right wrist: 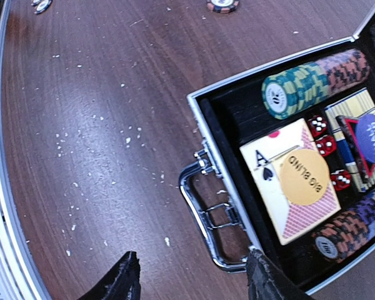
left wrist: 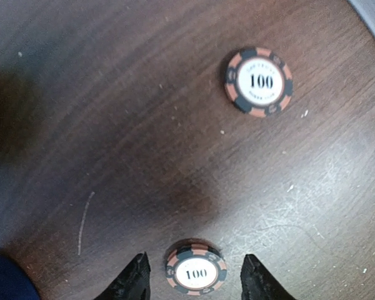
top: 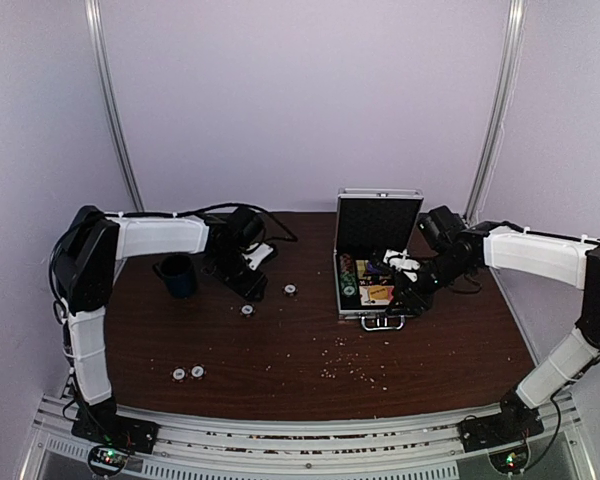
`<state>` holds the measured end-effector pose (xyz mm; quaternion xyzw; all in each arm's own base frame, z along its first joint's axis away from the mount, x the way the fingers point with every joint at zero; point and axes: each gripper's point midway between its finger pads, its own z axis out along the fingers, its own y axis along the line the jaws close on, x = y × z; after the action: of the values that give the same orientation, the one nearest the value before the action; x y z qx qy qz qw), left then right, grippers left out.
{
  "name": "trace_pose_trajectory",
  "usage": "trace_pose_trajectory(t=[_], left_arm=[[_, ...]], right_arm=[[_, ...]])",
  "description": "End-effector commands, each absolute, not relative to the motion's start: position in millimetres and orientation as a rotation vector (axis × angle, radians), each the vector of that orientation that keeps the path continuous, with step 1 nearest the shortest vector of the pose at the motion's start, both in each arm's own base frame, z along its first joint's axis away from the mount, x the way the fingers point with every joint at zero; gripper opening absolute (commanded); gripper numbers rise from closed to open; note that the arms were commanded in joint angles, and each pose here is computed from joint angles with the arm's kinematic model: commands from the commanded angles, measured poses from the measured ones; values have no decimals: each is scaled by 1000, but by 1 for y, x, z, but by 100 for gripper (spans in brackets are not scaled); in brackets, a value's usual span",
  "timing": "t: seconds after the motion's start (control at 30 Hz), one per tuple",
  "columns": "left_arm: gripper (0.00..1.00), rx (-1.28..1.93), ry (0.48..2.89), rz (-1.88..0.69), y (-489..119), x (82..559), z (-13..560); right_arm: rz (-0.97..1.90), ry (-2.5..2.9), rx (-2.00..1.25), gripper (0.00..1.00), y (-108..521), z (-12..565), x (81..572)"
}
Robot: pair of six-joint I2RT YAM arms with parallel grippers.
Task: Pack up texas hold em set
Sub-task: Move the poker chip to the center of the board.
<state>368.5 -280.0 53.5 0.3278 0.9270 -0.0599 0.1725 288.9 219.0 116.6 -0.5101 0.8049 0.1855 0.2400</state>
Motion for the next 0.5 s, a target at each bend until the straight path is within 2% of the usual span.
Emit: trace_pose_trajectory(t=[0.0, 0.23, 0.47], left_arm=[[50, 934, 2644, -141, -288, 372, 53], [51, 932, 2618, -153, -318, 387, 54], [53, 916, 2736, -74, -293, 364, 50]], right_arm=[[584, 2162, -1388, 59, 228, 119, 287], [606, 2177, -1405, 59, 230, 114, 285], [597, 2199, -1428, 59, 227, 108, 282]])
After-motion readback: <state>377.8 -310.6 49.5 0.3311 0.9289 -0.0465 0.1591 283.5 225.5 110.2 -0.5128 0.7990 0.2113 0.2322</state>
